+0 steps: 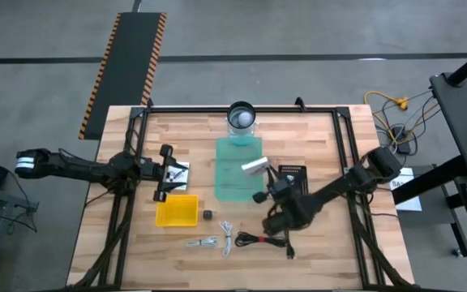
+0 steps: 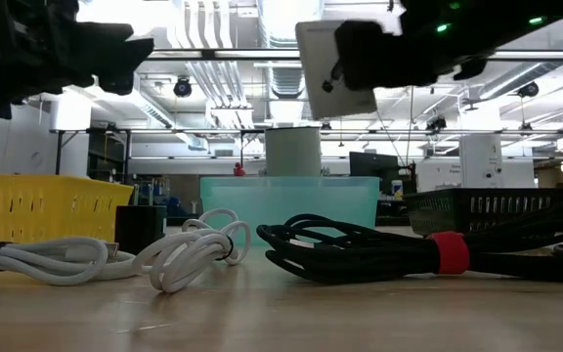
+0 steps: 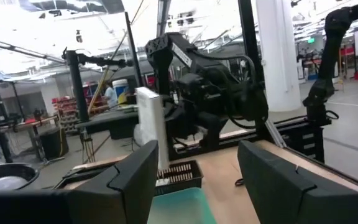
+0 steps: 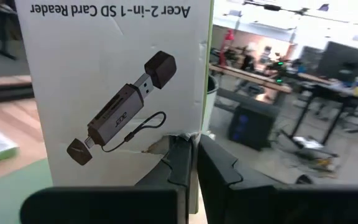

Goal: Pick and place items into bin
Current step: Put the right card reader box into the yellow bin

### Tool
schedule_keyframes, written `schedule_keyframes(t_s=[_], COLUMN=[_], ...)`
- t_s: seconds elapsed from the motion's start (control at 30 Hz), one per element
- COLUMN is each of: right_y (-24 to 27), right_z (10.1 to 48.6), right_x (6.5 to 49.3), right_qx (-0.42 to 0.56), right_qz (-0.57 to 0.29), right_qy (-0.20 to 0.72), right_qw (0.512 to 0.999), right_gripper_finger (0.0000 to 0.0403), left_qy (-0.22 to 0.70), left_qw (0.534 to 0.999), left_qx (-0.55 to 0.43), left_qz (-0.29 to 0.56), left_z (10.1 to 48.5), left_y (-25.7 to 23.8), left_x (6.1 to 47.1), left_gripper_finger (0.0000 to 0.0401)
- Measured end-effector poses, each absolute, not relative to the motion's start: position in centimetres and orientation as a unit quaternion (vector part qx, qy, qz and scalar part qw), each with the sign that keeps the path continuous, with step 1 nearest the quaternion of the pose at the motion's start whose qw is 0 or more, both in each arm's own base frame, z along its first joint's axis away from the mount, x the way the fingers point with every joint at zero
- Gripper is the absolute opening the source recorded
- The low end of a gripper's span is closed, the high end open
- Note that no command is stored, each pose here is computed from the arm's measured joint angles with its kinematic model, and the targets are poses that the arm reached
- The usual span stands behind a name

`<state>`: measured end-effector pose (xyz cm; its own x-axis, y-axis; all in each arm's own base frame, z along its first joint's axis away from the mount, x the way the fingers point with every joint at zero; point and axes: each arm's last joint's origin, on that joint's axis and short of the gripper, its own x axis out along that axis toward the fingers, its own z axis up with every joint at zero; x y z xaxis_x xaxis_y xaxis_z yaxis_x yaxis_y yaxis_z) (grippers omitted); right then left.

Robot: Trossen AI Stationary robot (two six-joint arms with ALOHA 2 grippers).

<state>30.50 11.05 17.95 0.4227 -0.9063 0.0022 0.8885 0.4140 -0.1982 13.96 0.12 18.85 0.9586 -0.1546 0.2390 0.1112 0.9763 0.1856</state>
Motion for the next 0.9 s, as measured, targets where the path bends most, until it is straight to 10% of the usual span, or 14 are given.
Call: schedule_keyframes(t_s=[0.9], right_y=[11.1], right_z=[20.3], right_x=[32.6], right_qx=[-0.151], right_qz=[-0.529], right_qy=[0.117], right_qw=[0.827], right_gripper_finger=[0.0008], left_qy=[-0.106], left_qw=[0.986], left_qx=[0.125], left_qz=[-0.011], left_z=[19.6], left_y=[1.1], left_x=[26.2], left_gripper_finger=[0.0245])
